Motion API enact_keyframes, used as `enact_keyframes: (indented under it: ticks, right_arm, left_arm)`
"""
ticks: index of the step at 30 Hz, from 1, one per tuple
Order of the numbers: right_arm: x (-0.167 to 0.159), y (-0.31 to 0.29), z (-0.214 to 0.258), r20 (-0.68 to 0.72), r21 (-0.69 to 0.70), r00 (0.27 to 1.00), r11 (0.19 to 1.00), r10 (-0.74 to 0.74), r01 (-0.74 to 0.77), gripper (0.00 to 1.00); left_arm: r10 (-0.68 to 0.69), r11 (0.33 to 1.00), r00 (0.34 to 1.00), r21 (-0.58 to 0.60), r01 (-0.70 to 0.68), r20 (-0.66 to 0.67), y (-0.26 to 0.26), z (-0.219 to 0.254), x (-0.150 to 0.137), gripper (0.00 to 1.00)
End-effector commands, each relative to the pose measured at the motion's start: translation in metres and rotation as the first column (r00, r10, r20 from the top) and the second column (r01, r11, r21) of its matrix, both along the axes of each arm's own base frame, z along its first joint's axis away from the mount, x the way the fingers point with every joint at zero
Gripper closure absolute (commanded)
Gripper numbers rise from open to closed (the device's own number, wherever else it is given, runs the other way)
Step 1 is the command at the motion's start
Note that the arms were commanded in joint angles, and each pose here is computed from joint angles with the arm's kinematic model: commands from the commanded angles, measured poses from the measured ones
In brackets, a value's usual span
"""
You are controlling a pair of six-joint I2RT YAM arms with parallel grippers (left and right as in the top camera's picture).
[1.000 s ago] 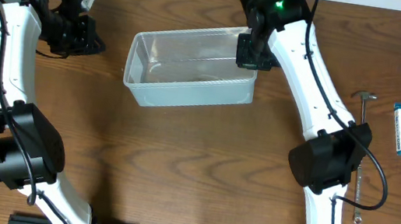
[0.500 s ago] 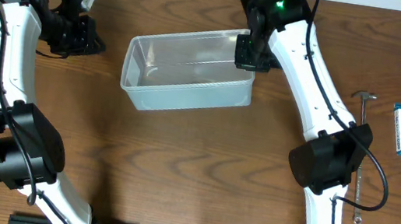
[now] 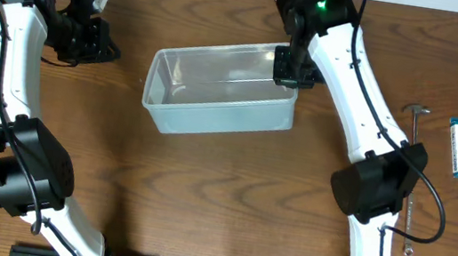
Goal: Pack container
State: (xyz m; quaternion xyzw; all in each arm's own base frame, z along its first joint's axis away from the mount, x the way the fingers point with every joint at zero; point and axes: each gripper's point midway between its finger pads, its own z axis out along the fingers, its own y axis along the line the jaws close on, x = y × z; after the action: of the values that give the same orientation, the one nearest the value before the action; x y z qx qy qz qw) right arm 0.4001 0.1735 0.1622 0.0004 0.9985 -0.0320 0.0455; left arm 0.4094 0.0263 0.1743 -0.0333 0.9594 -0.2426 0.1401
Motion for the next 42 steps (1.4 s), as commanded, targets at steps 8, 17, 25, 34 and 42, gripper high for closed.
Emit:
enact_keyframes:
  ticks: [8,17,25,34,42]
  right_arm:
    - [-0.002,-0.018,0.055,0.143,-0.003,0.989,1.000,-0.027,0.028,0.99]
    - [-0.009,-0.015,0.042,0.092,-0.002,0.996,1.000,-0.020,0.021,0.99]
    - [-0.016,-0.011,0.025,0.040,0.003,0.999,1.000,-0.012,0.012,0.99]
    - [-0.025,-0.018,0.024,0.003,-0.031,1.000,0.999,-0.012,0.012,0.99]
    - [-0.030,-0.020,0.023,-0.020,-0.043,1.000,0.999,0.003,-0.004,0.99]
  left_arm:
    - [0.001,1.000,1.000,-0.017,-0.001,-0.019,-0.003,-0.004,-0.002,0.94]
    - [0.001,1.000,1.000,-0.018,-0.002,-0.020,-0.003,-0.004,-0.002,0.94]
    - [0.001,1.000,1.000,-0.017,-0.002,-0.020,-0.003,-0.004,-0.002,0.94]
    - [0.001,1.000,1.000,-0.017,-0.002,-0.019,-0.003,-0.004,-0.002,0.94]
    - [0.001,1.000,1.000,-0.017,-0.002,-0.020,-0.003,-0.004,-0.002,0.94]
